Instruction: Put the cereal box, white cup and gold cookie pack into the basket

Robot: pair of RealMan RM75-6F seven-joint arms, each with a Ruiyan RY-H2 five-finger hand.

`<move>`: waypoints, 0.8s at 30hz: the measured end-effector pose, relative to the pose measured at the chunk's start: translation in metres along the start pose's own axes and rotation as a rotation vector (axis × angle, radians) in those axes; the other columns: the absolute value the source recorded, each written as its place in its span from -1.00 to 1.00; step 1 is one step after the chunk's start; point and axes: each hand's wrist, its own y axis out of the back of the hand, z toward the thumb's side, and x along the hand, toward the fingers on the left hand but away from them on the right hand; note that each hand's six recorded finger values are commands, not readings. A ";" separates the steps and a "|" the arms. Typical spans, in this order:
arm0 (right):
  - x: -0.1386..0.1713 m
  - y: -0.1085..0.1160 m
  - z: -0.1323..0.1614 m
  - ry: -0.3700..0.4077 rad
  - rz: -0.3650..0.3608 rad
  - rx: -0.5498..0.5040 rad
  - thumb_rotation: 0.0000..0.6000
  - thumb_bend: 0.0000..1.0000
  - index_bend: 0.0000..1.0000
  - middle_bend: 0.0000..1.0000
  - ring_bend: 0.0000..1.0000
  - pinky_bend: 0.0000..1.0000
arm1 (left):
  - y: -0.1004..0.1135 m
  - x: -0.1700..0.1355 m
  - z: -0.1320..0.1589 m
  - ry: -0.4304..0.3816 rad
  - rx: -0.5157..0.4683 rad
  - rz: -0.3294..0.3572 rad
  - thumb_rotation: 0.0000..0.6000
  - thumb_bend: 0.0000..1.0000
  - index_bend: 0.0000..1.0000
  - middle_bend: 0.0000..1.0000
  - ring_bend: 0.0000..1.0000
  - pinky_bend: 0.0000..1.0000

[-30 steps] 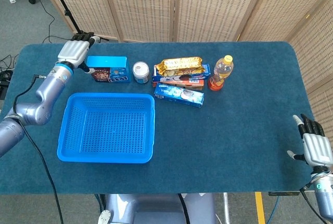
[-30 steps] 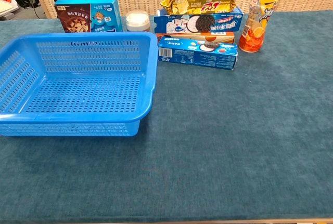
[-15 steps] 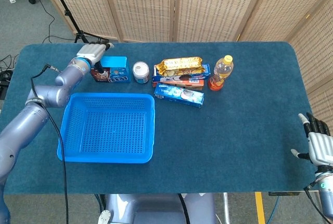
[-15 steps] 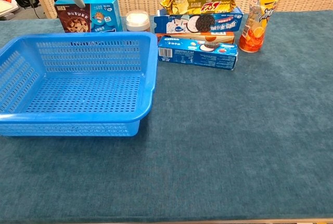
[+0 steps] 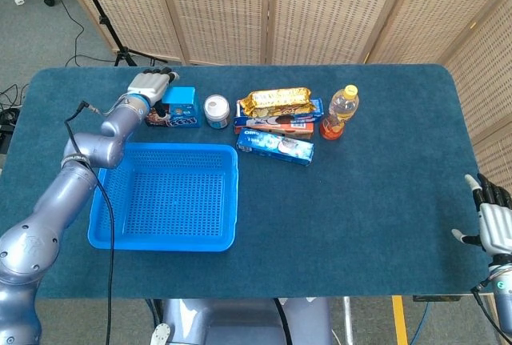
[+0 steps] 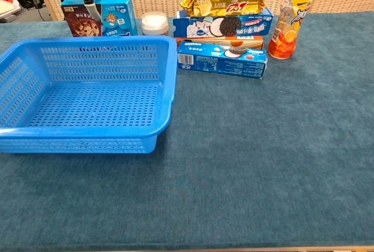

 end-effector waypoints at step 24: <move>0.002 0.006 0.001 0.007 -0.015 -0.019 1.00 -0.69 -1.00 -1.00 -1.00 -0.91 | 0.008 0.002 0.009 -0.008 0.076 0.330 1.00 -0.19 0.65 -0.03 -0.10 -0.18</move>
